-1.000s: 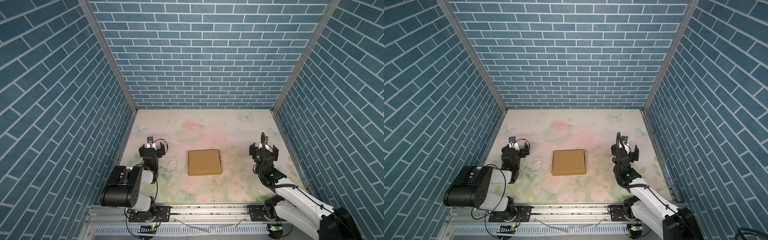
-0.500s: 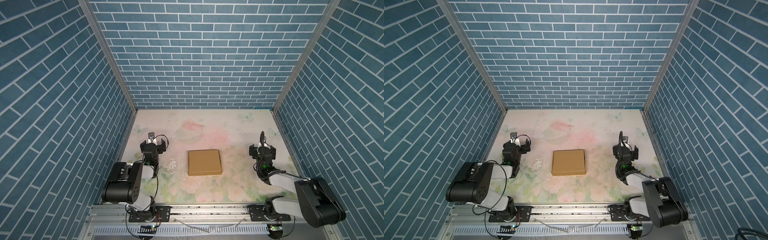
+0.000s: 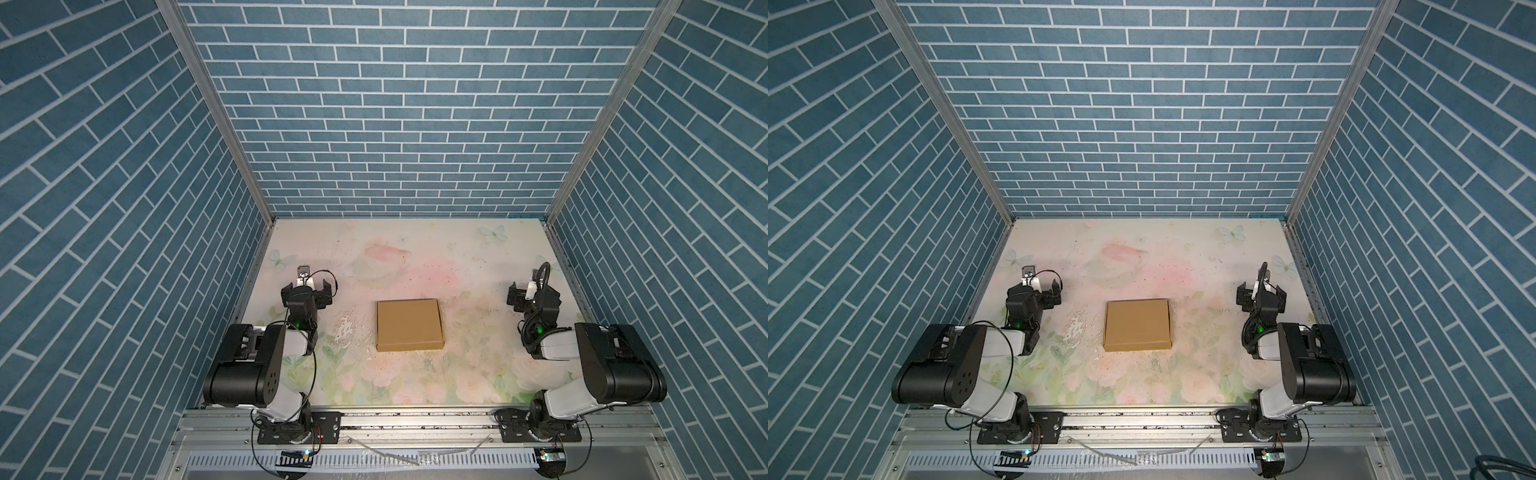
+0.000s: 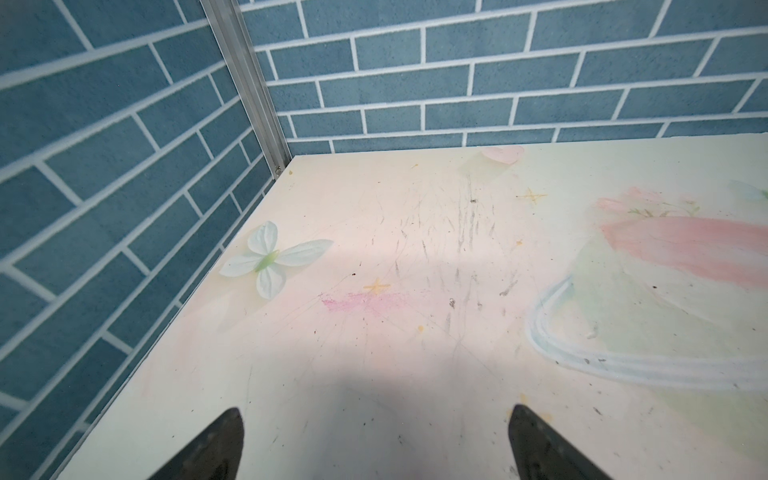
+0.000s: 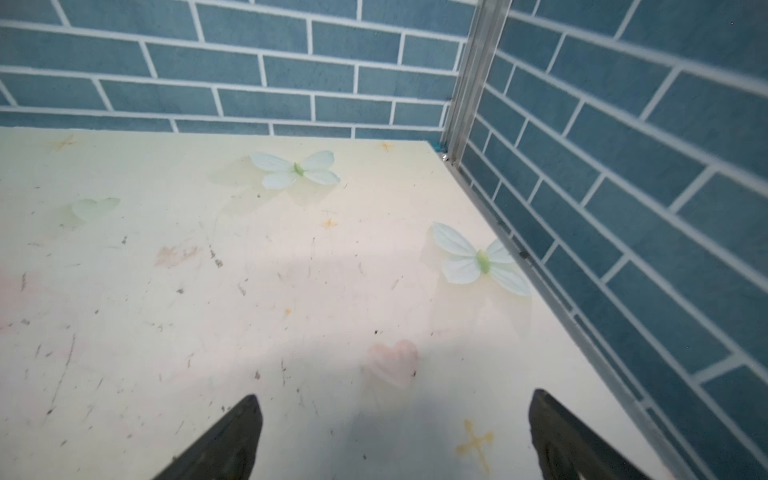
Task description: Fold the paper box
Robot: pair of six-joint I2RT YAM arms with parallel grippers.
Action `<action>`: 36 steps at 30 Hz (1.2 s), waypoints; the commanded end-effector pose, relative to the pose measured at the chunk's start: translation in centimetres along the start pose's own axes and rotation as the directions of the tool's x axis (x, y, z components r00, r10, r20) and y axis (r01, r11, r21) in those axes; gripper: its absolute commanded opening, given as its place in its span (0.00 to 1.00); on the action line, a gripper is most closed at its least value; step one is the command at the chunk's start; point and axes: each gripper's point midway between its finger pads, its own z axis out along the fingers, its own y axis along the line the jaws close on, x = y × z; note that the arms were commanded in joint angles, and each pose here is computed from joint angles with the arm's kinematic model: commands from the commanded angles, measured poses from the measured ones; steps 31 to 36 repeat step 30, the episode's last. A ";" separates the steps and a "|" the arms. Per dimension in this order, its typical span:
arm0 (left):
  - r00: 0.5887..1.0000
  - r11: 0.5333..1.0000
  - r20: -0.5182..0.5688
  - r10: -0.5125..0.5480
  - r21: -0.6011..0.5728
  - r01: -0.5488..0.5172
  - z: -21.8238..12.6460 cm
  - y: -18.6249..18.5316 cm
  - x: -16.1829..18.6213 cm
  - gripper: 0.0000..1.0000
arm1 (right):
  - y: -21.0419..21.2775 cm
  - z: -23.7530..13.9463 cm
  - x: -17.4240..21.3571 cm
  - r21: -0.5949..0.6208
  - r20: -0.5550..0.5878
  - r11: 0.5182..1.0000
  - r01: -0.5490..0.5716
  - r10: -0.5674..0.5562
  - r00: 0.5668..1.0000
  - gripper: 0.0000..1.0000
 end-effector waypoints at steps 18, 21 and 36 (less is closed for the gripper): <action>1.000 1.000 0.002 0.000 -0.002 0.000 0.3 0.1 -0.4 1.00 | 0.1 1.7 -0.7 -0.038 -0.048 0.996 -0.079 0.077 0.996 0.99; 1.000 1.000 -0.001 0.001 -0.003 -0.001 0.3 0.1 -0.4 1.00 | 0.1 1.7 -0.7 -0.037 -0.047 0.996 -0.078 0.076 0.996 0.99; 1.000 1.000 -0.001 0.000 -0.003 0.000 0.4 0.1 -0.4 1.00 | 0.1 1.7 -0.6 -0.037 -0.049 0.996 -0.078 0.076 0.996 0.99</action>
